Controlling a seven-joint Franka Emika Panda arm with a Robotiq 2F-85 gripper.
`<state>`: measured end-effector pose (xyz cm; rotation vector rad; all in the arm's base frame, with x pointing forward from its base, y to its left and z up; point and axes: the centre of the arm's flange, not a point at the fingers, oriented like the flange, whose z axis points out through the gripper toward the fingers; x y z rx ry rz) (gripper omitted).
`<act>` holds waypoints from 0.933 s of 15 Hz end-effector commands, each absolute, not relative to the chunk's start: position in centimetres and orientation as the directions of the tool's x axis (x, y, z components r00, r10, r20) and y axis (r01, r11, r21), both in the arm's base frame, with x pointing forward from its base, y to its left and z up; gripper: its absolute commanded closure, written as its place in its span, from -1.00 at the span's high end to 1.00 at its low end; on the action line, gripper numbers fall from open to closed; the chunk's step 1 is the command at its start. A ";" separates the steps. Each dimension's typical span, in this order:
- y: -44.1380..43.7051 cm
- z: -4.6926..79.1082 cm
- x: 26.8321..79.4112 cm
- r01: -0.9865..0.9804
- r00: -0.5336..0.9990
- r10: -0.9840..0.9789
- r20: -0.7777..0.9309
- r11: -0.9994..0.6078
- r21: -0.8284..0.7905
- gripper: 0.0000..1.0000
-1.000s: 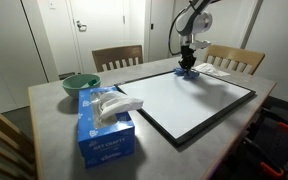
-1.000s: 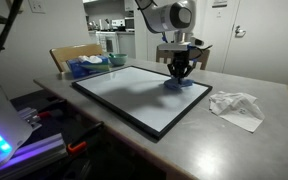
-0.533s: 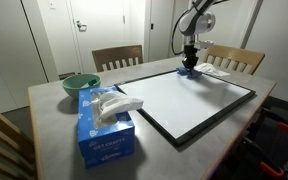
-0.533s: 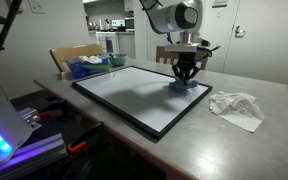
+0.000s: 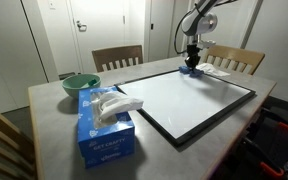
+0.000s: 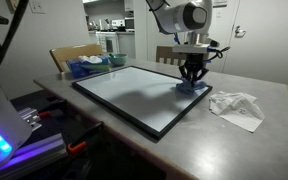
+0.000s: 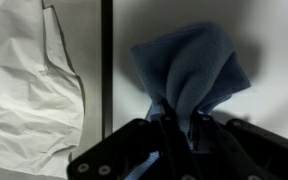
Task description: Use the towel to wipe the whiteboard
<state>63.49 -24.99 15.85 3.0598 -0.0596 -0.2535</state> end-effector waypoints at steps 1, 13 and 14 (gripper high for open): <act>-27.3 12.9 64.3 -0.042 0.983 -0.053 -0.178 -0.997 0.063 -0.93; -27.9 13.9 62.0 -0.119 0.956 -0.160 -0.246 -0.978 0.173 -0.93; -28.0 13.9 61.7 -0.133 0.947 -0.178 -0.266 -0.975 0.179 -0.93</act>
